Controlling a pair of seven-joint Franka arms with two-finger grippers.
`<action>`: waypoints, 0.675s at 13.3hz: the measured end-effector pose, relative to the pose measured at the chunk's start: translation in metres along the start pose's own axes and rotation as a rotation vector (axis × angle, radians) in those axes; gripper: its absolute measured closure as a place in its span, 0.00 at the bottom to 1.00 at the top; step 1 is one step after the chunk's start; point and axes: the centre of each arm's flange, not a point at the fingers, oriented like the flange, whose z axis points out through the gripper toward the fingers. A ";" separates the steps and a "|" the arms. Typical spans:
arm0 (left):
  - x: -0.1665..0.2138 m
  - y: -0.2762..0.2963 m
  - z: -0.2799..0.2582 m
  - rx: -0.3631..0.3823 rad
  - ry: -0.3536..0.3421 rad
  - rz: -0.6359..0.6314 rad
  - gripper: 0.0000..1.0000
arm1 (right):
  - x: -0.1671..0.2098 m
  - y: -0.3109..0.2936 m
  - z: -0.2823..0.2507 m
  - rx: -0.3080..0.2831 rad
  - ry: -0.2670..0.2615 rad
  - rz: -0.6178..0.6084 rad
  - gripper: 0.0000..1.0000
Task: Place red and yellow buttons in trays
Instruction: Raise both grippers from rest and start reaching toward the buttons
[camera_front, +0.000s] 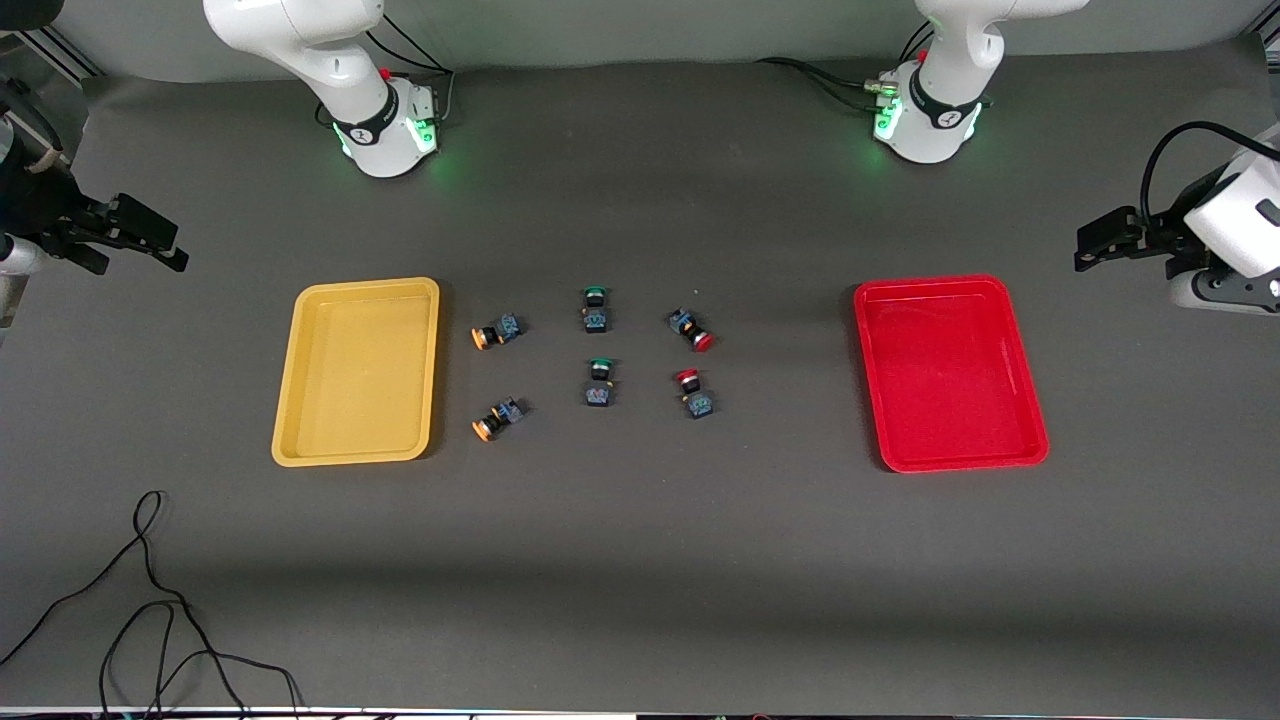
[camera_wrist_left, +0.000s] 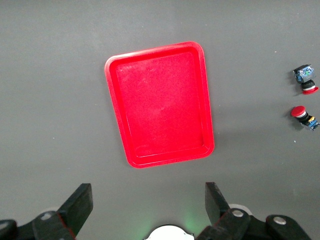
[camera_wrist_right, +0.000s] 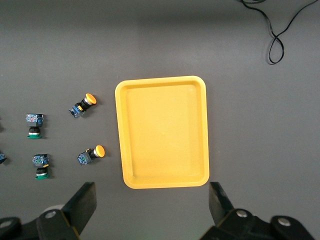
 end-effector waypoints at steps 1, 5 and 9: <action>0.000 0.002 0.000 0.001 0.000 -0.001 0.00 | 0.000 0.000 0.000 0.000 0.000 -0.002 0.00; 0.001 0.007 0.001 0.004 -0.002 0.003 0.00 | 0.002 -0.006 0.007 -0.004 -0.019 -0.011 0.00; 0.001 0.008 0.002 0.005 -0.006 -0.001 0.00 | 0.010 -0.026 0.036 -0.018 -0.081 0.050 0.00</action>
